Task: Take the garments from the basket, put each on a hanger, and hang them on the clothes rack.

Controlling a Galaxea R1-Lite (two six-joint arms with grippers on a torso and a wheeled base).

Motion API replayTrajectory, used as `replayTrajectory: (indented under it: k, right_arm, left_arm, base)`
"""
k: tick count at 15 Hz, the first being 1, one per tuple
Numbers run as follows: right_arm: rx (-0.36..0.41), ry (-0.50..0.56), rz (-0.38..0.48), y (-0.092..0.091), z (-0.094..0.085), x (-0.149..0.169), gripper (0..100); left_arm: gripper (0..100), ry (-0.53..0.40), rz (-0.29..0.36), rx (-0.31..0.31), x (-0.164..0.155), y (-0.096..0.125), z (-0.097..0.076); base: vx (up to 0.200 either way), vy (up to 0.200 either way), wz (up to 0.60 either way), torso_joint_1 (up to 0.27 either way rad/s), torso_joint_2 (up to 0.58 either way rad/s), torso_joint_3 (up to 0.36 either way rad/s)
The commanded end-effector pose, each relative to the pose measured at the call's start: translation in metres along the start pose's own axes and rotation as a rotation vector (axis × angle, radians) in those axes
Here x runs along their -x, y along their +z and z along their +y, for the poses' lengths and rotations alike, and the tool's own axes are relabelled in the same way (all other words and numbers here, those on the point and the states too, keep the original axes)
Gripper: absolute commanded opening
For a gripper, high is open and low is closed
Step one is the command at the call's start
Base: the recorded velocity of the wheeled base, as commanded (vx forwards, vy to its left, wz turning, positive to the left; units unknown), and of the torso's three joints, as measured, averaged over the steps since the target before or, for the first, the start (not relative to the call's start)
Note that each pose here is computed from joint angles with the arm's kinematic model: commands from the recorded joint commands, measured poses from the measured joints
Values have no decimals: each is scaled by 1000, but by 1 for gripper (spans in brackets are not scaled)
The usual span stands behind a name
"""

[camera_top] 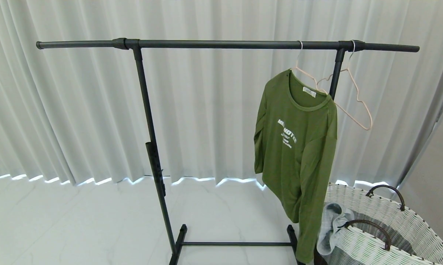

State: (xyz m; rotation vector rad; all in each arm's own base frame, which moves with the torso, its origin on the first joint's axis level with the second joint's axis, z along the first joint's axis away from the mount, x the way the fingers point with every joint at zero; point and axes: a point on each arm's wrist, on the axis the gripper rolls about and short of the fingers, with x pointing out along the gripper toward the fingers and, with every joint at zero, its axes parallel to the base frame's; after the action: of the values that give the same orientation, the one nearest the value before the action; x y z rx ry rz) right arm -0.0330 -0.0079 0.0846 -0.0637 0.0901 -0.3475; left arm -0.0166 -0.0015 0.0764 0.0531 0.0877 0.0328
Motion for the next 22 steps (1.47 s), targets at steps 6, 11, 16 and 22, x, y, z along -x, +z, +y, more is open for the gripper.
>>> replayTrajectory:
  k: [6,11,16,22]
  right_arm:
    - [6,14,0,0,0,0,100]
    - [1,58,-2,0,1,0,100]
    - [7,72,-3,0,2,0,100]
    - [5,82,-17,4,1,2,100]
  left_arm:
    - [100,0,2,-12,0,0,0]
    - [100,0,2,-14,0,0,0]
    - [100,0,2,-31,0,0,0]
    - [100,0,2,-34,0,0,0]
  base:
    - [167,0,0,-13,33,24]
    - [200,0,0,0,2,0]
    - [200,0,0,0,2,2]
    - [0,0,0,0,0,0]
